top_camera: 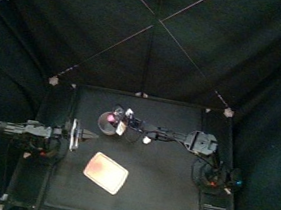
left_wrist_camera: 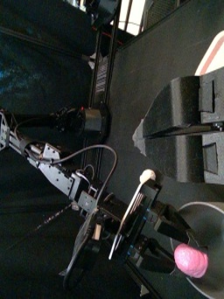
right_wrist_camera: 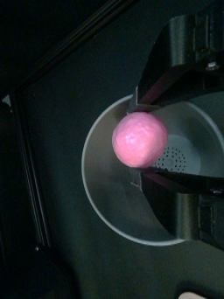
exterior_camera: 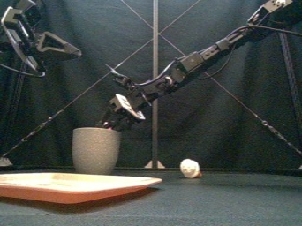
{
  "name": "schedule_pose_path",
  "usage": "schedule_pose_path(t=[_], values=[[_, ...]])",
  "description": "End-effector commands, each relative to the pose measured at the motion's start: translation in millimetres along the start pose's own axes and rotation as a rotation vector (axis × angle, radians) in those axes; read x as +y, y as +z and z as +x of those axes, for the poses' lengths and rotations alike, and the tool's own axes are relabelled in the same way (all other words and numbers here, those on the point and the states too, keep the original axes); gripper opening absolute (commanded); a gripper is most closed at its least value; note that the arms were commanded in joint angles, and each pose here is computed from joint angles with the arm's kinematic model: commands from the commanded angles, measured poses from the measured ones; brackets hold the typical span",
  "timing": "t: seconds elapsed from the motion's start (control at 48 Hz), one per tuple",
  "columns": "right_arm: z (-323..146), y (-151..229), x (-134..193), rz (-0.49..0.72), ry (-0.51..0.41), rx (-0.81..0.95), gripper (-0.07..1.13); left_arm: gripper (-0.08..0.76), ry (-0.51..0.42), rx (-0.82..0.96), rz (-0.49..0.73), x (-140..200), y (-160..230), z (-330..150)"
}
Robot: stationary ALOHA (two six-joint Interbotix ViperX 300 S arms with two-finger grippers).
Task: Pick the pink ball then place it in the grey bowl
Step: Drop pink ball in the grey bowl and return to neutral
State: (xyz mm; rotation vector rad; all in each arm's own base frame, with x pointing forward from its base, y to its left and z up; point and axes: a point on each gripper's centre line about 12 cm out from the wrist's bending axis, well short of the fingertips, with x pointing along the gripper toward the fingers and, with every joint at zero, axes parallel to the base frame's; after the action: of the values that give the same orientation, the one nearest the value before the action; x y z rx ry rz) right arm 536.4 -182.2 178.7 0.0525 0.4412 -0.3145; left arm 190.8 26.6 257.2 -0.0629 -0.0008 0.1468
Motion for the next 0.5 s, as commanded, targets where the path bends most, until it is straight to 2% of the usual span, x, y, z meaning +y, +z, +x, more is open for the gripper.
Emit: schedule_pose_path(t=[0.021,0.146,0.5], values=[[-11.0,21.0,-0.4,0.012,-0.001,-0.045,0.81,-0.01,0.004,-0.014,0.003,0.7,3.5,1.3],[-12.0,21.3,1.2,0.035,0.002,-0.045,0.86,-0.01,0.006,-0.009,-0.001,1.0,1.7,0.9],[-16.1,27.6,18.6,0.016,0.032,-0.071,0.89,-0.01,0.012,-0.007,0.003,2.4,0.5,0.6]])
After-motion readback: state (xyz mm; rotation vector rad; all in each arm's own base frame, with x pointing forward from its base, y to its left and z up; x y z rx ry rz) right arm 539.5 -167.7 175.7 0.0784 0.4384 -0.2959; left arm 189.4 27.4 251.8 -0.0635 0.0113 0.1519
